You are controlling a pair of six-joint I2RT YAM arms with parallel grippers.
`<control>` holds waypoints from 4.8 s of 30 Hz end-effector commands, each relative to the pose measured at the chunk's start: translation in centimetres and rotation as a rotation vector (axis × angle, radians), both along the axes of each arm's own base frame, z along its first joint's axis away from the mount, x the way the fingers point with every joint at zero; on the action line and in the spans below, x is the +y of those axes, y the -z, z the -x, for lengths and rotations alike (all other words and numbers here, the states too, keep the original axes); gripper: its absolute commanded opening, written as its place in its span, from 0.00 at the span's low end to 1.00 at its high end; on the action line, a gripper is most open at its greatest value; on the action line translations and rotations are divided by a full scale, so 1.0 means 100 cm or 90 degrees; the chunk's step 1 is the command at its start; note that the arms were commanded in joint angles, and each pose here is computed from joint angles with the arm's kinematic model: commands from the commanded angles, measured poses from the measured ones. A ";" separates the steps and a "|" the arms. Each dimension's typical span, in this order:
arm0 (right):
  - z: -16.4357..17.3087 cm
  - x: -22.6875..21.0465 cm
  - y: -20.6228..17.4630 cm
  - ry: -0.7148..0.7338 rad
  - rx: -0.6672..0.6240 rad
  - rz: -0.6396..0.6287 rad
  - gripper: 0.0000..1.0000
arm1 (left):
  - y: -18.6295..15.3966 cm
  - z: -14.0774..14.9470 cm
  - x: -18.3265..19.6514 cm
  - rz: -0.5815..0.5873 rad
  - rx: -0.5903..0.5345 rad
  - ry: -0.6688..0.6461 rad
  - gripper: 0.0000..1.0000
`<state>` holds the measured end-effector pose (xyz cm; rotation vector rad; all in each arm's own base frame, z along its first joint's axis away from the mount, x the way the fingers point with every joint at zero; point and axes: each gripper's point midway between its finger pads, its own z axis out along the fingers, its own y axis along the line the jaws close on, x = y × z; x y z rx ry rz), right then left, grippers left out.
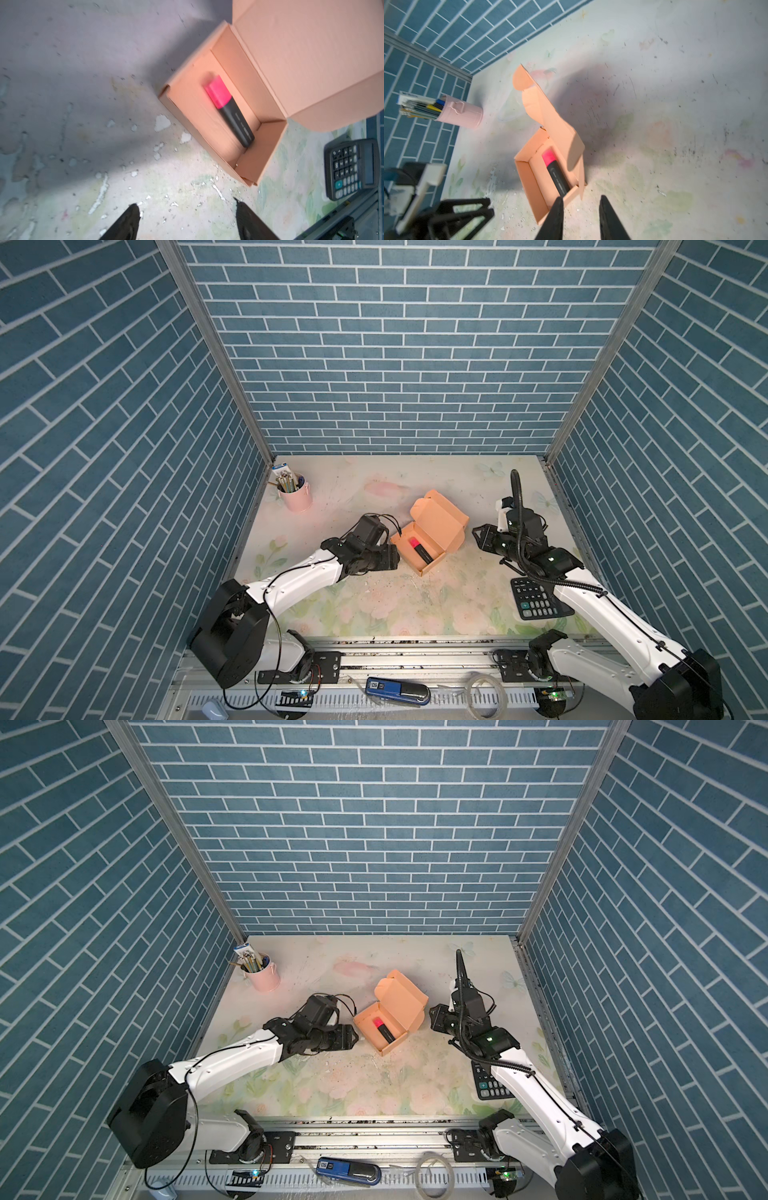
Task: Assemble paper box
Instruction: Rotate the paper box at the center of the table.
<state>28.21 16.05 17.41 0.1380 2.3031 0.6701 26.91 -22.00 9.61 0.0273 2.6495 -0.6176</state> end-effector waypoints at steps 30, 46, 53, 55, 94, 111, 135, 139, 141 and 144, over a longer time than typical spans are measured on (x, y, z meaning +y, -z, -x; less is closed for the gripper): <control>-0.030 0.035 0.035 -0.035 -0.076 -0.069 0.25 | -0.039 -0.134 -0.054 0.018 -0.144 0.165 0.77; -0.042 0.051 0.025 -0.083 -0.113 -0.034 0.00 | -0.031 -0.166 -0.070 0.045 -0.197 0.240 0.80; -0.045 0.061 0.020 -0.124 -0.124 -0.028 0.00 | -0.033 -0.178 -0.071 0.056 -0.217 0.244 0.79; -0.044 0.064 0.019 -0.137 -0.126 -0.028 0.00 | -0.036 -0.182 -0.068 0.071 -0.224 0.244 0.79; -0.040 0.073 0.010 -0.185 -0.148 -0.033 0.00 | -0.044 -0.179 -0.079 0.157 -0.280 0.351 0.37; -0.061 0.063 0.013 -0.133 -0.106 0.043 0.00 | -0.049 -0.182 -0.055 0.115 -0.304 0.229 0.13; -0.110 0.066 0.013 -0.057 -0.036 0.171 0.00 | -0.047 -0.181 -0.009 -0.014 -0.334 0.024 0.07; -0.121 0.068 0.015 -0.036 -0.035 0.187 0.00 | -0.043 -0.182 -0.005 -0.030 -0.335 -0.003 0.07; -0.127 0.070 0.013 -0.030 -0.040 0.191 0.00 | -0.041 -0.183 -0.003 -0.035 -0.338 -0.015 0.07; -0.138 0.075 0.012 -0.028 -0.047 0.194 0.00 | -0.040 -0.186 0.003 -0.047 -0.343 -0.038 0.08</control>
